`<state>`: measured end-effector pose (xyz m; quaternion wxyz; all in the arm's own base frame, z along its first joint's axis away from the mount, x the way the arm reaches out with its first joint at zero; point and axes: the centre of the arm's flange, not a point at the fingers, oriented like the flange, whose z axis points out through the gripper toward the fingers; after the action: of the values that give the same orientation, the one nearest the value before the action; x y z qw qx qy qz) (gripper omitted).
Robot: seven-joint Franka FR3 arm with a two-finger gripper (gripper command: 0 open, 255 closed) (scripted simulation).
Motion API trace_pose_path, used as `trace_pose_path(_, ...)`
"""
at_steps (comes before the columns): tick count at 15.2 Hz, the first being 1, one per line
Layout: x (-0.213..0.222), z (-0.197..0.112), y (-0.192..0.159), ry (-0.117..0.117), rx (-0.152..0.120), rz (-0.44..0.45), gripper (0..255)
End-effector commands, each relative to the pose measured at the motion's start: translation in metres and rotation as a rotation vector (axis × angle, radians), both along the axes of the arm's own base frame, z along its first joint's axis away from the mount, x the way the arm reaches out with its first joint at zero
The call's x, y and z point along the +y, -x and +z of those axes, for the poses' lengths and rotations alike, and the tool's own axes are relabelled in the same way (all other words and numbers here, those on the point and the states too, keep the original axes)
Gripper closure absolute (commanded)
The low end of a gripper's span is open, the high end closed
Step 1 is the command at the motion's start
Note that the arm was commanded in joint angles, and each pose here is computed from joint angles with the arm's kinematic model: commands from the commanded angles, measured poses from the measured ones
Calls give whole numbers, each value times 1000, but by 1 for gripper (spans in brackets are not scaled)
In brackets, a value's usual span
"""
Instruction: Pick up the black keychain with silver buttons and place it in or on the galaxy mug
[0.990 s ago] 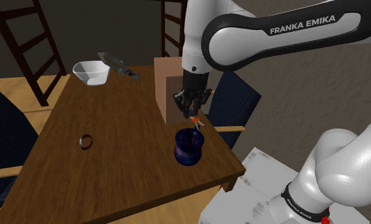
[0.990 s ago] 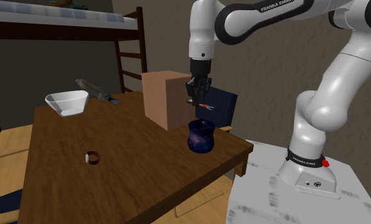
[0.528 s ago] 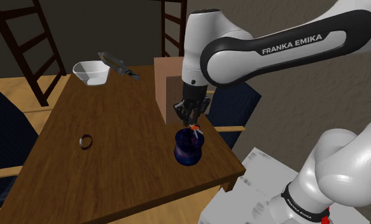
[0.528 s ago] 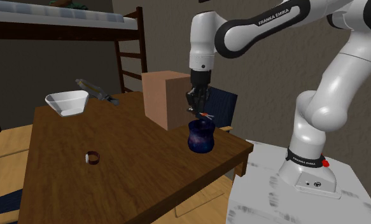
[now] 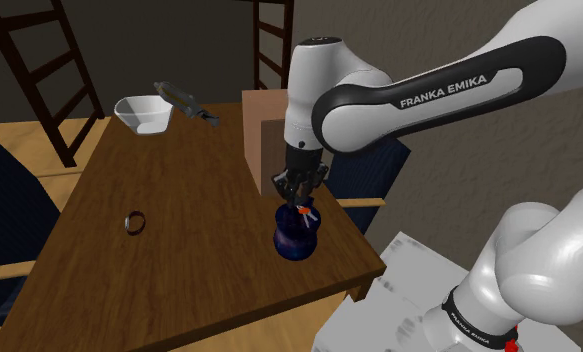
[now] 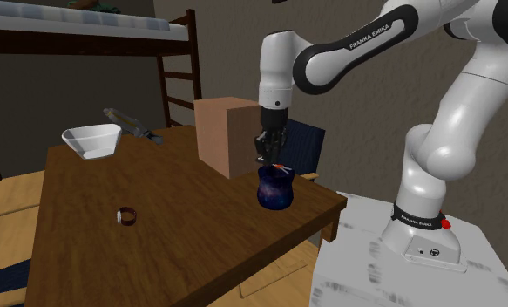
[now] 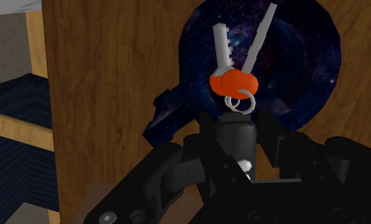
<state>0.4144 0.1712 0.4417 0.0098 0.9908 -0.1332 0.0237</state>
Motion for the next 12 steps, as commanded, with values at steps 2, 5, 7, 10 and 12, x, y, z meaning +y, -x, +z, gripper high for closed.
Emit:
trace_pose_path(2, 0, 0, 0, 0, 0, 0, 255)
trace_pose_path(5, 0, 0, 0, 0, 0, 0, 255)
trace_pose_path(7, 0, 0, 0, 0, 0, 0, 0)
trace_pose_path(10, 0, 0, 0, 0, 0, 0, 0)
trace_pose_path(12, 0, 13, 1, 0, 0, 0, 0)
